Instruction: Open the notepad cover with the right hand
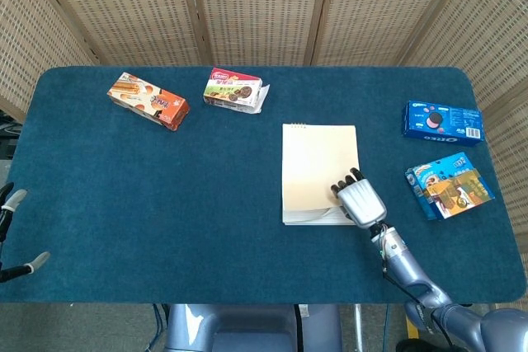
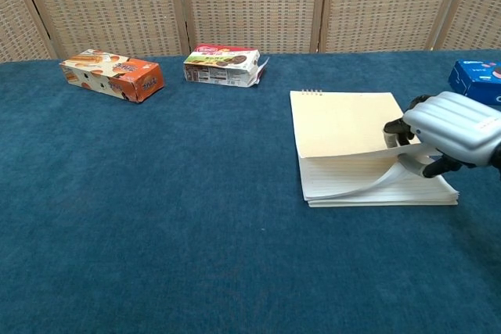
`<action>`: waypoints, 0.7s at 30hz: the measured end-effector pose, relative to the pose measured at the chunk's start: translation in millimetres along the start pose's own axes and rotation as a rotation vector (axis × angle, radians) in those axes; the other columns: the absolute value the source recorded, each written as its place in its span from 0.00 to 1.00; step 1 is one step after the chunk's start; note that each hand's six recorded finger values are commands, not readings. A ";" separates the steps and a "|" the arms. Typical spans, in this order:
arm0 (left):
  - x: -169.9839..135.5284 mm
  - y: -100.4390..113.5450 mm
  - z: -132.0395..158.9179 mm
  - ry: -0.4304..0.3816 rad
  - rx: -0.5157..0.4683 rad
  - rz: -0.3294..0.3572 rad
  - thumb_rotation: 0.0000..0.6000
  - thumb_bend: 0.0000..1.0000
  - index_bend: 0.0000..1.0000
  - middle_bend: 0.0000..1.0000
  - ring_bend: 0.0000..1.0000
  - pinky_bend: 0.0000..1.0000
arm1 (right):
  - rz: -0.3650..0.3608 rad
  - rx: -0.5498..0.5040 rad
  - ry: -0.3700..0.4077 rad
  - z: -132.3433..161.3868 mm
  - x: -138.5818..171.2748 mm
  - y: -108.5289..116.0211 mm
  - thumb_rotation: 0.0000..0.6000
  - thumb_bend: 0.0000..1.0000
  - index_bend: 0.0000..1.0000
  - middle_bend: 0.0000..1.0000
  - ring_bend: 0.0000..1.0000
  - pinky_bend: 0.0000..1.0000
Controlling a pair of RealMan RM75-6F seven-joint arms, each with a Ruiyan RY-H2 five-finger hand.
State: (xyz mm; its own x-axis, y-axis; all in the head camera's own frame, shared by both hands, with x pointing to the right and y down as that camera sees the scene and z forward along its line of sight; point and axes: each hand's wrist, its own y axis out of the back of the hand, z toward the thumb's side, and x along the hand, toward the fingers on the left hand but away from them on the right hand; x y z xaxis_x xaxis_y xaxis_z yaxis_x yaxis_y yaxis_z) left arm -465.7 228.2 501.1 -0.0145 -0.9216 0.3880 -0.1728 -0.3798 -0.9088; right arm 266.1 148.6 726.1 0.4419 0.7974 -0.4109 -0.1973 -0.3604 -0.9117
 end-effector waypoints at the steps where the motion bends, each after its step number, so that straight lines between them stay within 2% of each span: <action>1: 0.0 -0.1 0.1 0.000 0.000 -0.001 1.00 0.00 0.00 0.00 0.00 0.00 | -0.001 -0.012 -0.002 -1.4 0.8 0.0 1.00 0.65 0.63 0.59 0.45 0.26; 9: -0.5 -0.6 0.9 -0.002 0.001 -0.001 1.00 0.00 0.00 0.00 0.00 0.00 | -0.003 -0.095 0.000 -10.1 11.8 1.1 1.00 0.67 0.64 0.60 0.45 0.26; 21: -3.0 1.1 1.4 -0.008 -0.004 0.004 1.00 0.00 0.00 0.00 0.00 0.00 | -0.002 -0.130 0.114 -2.7 47.9 11.2 1.00 0.67 0.65 0.60 0.46 0.26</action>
State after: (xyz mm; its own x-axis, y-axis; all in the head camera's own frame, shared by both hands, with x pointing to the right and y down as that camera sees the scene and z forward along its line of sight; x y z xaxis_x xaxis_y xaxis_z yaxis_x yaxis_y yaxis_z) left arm -464.5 230.4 498.7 -0.0074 -0.9237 0.3830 -0.1768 -0.3757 -0.9097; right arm 287.4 181.5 696.2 0.5402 0.7408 -0.3993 -0.0851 -0.4240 -0.9017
